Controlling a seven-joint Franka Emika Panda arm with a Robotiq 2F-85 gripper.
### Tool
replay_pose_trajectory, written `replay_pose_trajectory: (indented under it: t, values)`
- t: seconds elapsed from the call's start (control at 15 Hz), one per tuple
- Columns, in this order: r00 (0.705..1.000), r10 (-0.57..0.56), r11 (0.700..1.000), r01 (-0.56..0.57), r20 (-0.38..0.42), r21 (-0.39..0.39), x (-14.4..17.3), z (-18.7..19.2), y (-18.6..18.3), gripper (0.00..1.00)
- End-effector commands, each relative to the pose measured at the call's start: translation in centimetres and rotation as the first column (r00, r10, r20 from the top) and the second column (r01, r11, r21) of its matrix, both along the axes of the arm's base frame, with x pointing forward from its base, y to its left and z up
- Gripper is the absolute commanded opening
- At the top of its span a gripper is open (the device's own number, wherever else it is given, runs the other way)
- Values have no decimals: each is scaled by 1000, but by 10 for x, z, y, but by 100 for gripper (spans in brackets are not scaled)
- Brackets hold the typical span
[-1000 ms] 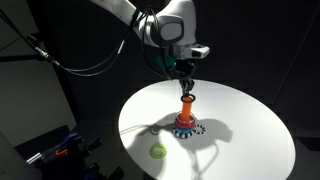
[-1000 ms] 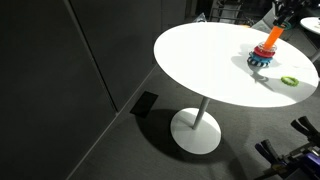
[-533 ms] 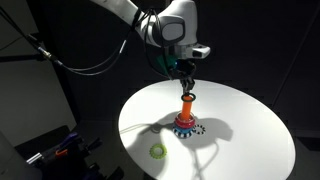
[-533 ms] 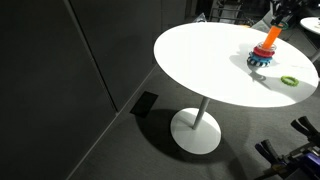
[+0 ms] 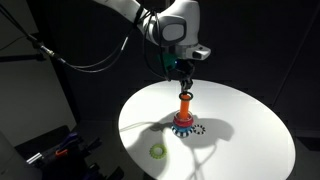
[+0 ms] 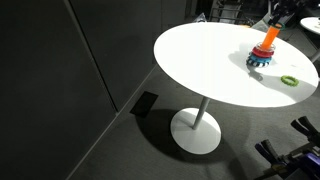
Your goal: Move the ring holder to the right a bit and put the green ring on the ring holder
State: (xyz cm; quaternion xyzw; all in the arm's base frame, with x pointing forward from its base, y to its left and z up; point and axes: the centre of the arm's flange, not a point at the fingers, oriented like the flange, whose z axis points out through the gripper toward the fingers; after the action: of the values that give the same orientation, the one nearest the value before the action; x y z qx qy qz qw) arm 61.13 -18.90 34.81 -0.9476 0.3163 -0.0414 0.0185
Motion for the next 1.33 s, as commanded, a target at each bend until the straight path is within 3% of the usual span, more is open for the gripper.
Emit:
replay_pose_trajectory:
  t: [0.0, 0.33, 0.4, 0.87, 1.0, 1.27]
  values:
    - [1000, 0, 999, 0, -6, 52, 9, 0, -9, 5]
    - [1000, -13, 997, 13, -6, 75, 9, 0, -14, 7]
    - [1000, -14, 997, 15, -8, 77, 9, 0, -15, 32]
    - [1000, -19, 997, 20, -16, 73, 10, 0, -17, 86]
    - [1000, -20, 997, 22, -19, 74, 10, -1, -17, 99]
    - [999, -20, 997, 22, -28, 77, 9, -6, -17, 100]
